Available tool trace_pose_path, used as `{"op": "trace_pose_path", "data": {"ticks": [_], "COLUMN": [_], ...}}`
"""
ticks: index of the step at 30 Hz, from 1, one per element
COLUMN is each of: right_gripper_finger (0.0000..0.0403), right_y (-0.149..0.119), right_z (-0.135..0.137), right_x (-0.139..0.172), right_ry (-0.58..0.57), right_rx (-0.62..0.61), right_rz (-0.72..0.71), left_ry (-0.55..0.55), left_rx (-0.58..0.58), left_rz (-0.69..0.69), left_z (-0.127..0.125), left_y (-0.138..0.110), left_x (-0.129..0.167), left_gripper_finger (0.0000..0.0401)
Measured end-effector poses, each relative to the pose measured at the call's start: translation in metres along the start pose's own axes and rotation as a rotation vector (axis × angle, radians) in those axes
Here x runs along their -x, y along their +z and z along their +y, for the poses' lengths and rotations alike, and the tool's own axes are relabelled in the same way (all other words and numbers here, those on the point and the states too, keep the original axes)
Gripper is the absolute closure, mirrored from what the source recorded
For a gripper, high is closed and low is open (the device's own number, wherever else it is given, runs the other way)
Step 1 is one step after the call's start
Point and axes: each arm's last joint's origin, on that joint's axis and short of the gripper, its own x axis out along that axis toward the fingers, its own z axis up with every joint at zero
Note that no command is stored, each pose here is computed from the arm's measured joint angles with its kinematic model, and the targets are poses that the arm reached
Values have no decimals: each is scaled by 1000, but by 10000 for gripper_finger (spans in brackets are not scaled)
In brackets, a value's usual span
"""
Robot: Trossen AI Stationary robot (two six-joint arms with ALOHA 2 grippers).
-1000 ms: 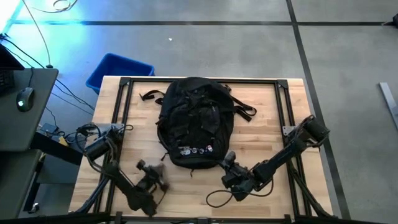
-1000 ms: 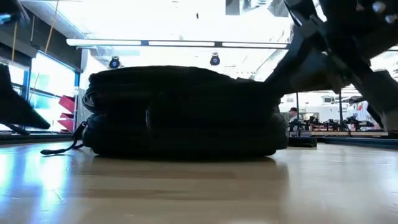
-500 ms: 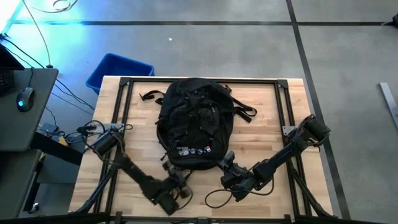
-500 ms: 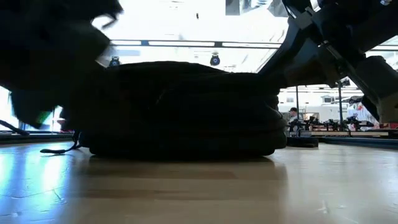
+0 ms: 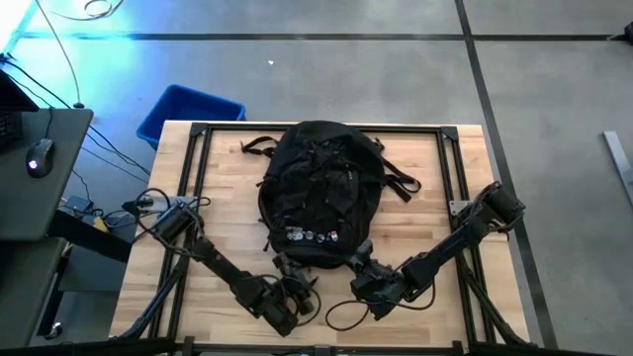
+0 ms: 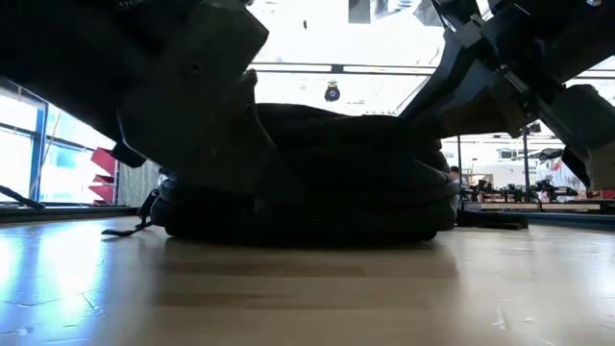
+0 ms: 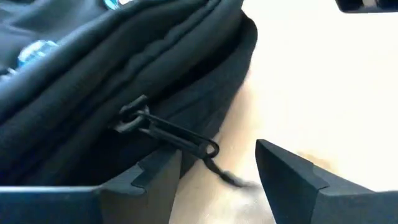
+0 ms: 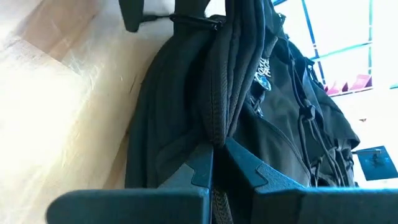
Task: Unpack backpack
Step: Close the black backpack
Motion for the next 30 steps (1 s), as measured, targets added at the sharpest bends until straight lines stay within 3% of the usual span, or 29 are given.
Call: {"op": "trace_pose_path", "data": {"ticks": [8, 17, 30], "right_gripper_finger": [400, 400, 400], "right_y": [0, 0, -1], "right_z": [0, 0, 1], "right_x": [0, 0, 0], "right_ry": [-1, 1, 66], "right_rx": [-4, -2, -6], "right_rz": [0, 1, 0], "left_ry": [102, 180, 318], "left_rx": [32, 34, 76], "left_rz": [-54, -50, 62], "left_z": [9, 20, 50], "left_y": [4, -1, -25], "left_x": [-10, -11, 23], "left_gripper_finger": [251, 391, 401]}}
